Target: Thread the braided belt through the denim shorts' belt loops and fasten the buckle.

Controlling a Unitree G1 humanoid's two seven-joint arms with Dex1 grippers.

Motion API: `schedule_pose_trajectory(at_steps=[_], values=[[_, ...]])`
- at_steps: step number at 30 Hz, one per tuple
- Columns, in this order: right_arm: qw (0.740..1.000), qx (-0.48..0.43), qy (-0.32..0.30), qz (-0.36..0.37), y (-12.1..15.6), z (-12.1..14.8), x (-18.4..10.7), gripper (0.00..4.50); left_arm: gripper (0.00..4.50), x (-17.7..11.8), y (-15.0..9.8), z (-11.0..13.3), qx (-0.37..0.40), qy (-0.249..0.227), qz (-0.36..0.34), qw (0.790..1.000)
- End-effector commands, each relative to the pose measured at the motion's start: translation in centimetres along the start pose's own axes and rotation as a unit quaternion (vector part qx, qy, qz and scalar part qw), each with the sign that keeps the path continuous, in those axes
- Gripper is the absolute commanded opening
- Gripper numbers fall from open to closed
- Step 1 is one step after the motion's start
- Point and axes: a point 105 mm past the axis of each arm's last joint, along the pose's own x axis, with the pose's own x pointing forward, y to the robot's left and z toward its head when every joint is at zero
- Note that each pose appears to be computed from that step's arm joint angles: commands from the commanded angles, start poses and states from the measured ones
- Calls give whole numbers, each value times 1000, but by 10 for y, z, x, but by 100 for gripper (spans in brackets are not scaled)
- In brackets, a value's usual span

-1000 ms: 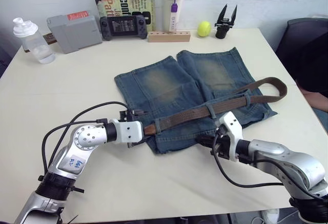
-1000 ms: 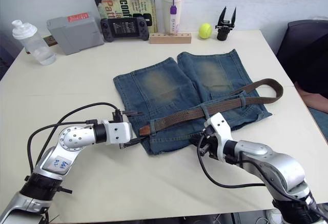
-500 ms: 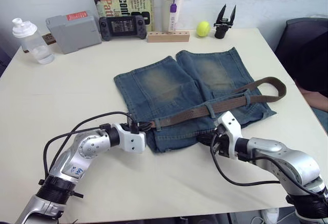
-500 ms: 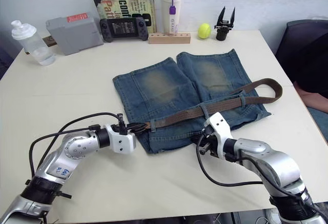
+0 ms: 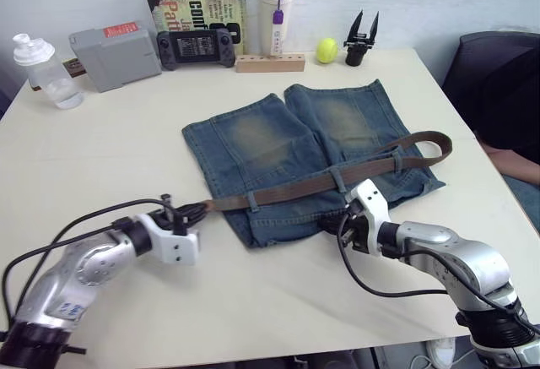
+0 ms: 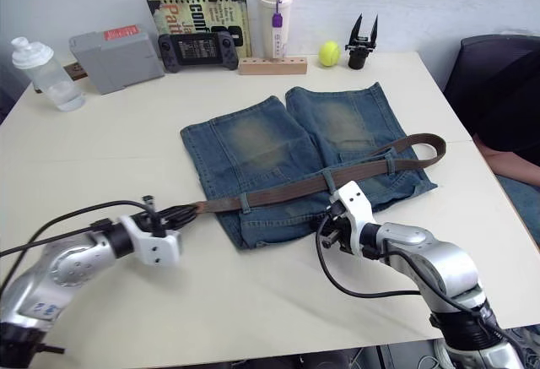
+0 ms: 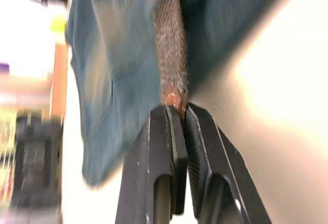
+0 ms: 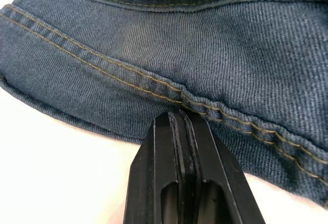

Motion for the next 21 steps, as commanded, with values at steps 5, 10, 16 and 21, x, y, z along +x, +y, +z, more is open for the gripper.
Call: schedule_pose_trajectory(at_steps=[5, 10, 16, 21], values=[[998, 23, 66, -8, -10, -24, 9, 0, 6, -61, 29, -49, -33, 96, 108, 989], [997, 15, 77, 10, -6, -23, 9, 0, 6, -95, 10, -71, -67, 151, 98, 981], [997, 9, 81, 16, -7, -20, 10, 0, 6, -147, -6, -105, -148, 236, 154, 948], [997, 4, 79, 22, -6, -18, 11, 0, 6, -176, -24, -122, -205, 284, 184, 918]])
